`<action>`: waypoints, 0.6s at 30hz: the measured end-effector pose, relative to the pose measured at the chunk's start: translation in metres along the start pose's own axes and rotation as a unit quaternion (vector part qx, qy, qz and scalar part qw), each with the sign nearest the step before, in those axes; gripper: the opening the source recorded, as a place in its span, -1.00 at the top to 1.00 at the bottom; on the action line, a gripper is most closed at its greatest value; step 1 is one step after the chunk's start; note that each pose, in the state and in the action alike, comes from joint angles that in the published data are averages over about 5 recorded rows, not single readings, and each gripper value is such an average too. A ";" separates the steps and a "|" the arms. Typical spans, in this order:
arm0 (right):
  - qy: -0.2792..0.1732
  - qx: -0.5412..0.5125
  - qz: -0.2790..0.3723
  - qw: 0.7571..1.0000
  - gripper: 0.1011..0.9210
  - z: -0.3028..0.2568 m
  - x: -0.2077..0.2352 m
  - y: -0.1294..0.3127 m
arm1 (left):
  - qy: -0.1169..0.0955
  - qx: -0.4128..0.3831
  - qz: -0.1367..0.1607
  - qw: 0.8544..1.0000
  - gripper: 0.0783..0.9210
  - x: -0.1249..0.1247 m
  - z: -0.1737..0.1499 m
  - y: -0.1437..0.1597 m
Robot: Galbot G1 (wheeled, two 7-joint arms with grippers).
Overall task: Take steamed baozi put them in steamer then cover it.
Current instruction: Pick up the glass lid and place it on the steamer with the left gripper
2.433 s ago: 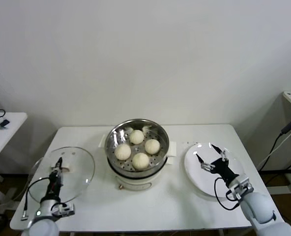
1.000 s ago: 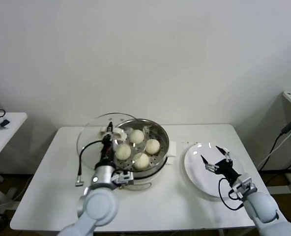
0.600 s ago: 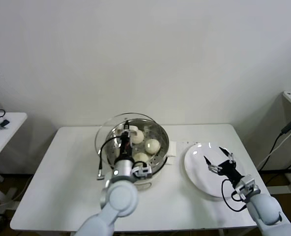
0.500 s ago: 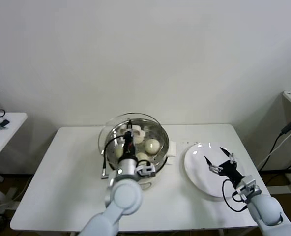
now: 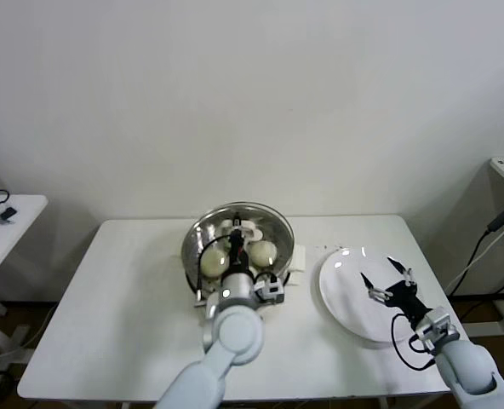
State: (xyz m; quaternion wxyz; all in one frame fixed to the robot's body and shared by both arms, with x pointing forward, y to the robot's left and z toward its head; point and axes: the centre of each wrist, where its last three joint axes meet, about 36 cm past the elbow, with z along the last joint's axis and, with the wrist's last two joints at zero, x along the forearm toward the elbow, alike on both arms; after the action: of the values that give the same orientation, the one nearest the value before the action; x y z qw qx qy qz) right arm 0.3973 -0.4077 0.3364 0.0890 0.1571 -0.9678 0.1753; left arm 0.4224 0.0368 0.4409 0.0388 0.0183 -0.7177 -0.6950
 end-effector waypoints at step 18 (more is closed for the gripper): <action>-0.002 0.006 -0.004 1.000 -0.76 -0.003 -0.004 -0.002 | 0.009 -0.006 0.008 1.000 0.84 -0.005 -0.001 -0.009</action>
State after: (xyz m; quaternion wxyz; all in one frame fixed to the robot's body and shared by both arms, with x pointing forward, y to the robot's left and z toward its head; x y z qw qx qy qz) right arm 0.4019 -0.4079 0.3389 0.0866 0.1619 -0.9663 0.1805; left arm 0.4268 0.0357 0.4319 0.0510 0.0180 -0.7134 -0.6987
